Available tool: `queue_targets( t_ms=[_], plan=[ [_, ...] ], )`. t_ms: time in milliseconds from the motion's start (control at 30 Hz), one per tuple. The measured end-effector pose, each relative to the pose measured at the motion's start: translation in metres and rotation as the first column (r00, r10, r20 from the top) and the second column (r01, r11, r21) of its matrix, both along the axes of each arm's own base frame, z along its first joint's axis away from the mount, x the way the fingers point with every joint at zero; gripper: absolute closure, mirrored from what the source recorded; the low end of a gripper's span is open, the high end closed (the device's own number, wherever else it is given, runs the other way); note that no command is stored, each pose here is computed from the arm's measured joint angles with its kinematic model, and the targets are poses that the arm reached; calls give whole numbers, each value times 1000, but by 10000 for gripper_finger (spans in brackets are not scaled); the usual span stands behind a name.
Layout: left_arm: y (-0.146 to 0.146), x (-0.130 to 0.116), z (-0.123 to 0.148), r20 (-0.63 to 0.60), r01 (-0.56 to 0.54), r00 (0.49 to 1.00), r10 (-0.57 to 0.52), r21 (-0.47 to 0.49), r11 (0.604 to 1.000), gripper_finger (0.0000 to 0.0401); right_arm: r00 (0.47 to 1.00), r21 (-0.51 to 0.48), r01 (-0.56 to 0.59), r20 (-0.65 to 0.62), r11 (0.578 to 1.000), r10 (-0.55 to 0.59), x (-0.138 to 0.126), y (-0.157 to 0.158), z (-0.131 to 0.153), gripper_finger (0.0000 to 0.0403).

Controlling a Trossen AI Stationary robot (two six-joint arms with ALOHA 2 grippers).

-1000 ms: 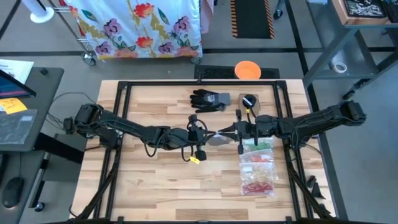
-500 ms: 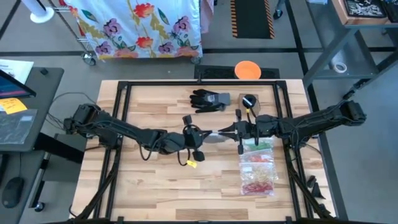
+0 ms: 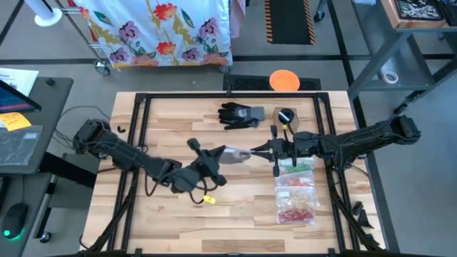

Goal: Sort rubber bands
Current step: Close the transparent zip bag containing the black rubber bands

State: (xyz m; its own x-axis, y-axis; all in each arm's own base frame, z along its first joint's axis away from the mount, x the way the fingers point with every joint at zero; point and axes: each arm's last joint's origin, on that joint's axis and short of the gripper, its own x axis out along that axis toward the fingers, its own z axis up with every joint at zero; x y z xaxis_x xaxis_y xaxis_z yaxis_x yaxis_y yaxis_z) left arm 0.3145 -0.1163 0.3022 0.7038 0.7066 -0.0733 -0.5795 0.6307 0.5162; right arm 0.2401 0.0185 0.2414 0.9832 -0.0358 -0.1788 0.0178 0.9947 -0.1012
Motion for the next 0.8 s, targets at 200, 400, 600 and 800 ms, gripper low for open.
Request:
queue_targets(
  t_ms=[200, 400, 600, 800],
  plan=[
    [-9, -7, 3, 4, -93, 996, 93, 41, 995, 401, 1000, 0, 1, -5, 1000, -1, 0, 0, -1, 372],
    [-10, -8, 4, 7, -98, 995, 97, 46, 994, 401, 1000, 0, 1, -5, 1000, -1, 0, 0, -1, 372],
    [-9, -7, 6, 20, -77, 997, 77, 30, 997, 401, 1000, 3, 2, 29, 1000, -2, 0, 0, 1, 354],
    [-9, -7, 6, 21, -61, 998, 60, 24, 998, 401, 999, -28, -2, 44, 1000, 3, 0, 0, 3, 305]
  ],
)
